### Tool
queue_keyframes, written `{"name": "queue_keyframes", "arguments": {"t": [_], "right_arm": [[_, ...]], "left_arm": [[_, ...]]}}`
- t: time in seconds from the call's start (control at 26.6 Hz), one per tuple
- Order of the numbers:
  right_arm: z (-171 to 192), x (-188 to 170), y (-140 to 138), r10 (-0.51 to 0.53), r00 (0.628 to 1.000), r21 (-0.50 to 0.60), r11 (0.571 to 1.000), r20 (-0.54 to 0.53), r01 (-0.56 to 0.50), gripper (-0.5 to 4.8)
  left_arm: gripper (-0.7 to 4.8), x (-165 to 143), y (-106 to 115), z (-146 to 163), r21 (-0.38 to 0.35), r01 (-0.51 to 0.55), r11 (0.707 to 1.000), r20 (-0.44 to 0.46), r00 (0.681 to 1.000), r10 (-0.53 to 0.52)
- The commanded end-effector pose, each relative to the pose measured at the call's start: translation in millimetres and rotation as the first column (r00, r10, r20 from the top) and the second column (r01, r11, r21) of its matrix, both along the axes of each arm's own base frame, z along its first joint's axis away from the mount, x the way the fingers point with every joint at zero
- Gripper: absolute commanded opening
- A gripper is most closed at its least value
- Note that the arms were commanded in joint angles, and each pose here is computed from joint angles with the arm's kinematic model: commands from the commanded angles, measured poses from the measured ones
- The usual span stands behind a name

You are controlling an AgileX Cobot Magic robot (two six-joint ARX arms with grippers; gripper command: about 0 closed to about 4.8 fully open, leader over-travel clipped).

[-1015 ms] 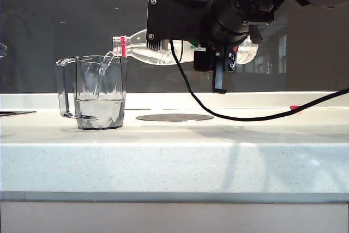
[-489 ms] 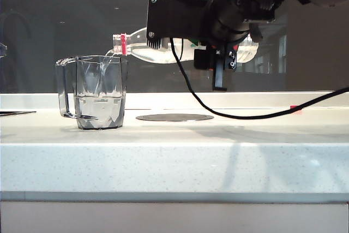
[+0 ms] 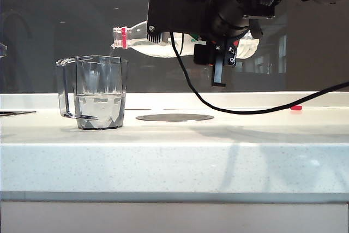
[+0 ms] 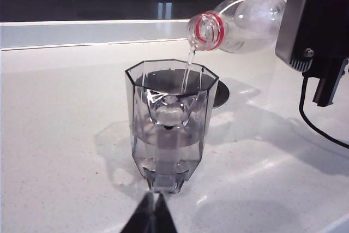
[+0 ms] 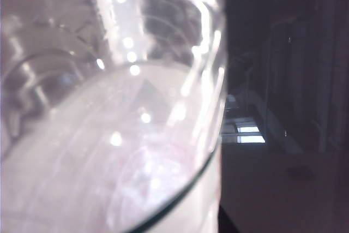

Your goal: Pick up the mineral water bottle on the table and pour water into the mug until it's half full.

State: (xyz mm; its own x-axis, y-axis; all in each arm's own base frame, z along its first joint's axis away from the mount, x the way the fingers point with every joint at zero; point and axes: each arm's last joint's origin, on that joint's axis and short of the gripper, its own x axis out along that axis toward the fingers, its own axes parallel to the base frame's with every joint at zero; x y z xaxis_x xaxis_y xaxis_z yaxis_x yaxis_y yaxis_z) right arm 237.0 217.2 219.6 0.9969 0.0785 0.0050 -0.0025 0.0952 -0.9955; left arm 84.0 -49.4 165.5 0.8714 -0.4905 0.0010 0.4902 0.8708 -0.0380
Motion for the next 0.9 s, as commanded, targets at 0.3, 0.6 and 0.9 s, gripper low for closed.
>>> {"name": "queue_keyframes", "arguments": {"t": [0.3, 0.6, 0.9], "right_arm": [[9.7, -0.2, 0.4, -0.001, 0.999, 0.049, 0.999, 0.042, -0.002, 2.32], [9.7, -0.2, 0.4, -0.001, 0.999, 0.027, 1.0, 0.044, -0.001, 2.32], [9.7, 1.4, -1.4, -0.008, 0.999, 0.028, 1.0, 0.044, 0.007, 2.32]], "left_arm": [[-0.04, -0.1, 0.1, 1.9, -0.005, 0.003, 1.0, 0.012, 1.0, -0.003], [-0.04, -0.1, 0.1, 1.9, -0.005, 0.003, 1.0, 0.012, 1.0, -0.003], [-0.04, -0.1, 0.1, 1.9, -0.005, 0.003, 1.0, 0.012, 1.0, -0.003]]}}
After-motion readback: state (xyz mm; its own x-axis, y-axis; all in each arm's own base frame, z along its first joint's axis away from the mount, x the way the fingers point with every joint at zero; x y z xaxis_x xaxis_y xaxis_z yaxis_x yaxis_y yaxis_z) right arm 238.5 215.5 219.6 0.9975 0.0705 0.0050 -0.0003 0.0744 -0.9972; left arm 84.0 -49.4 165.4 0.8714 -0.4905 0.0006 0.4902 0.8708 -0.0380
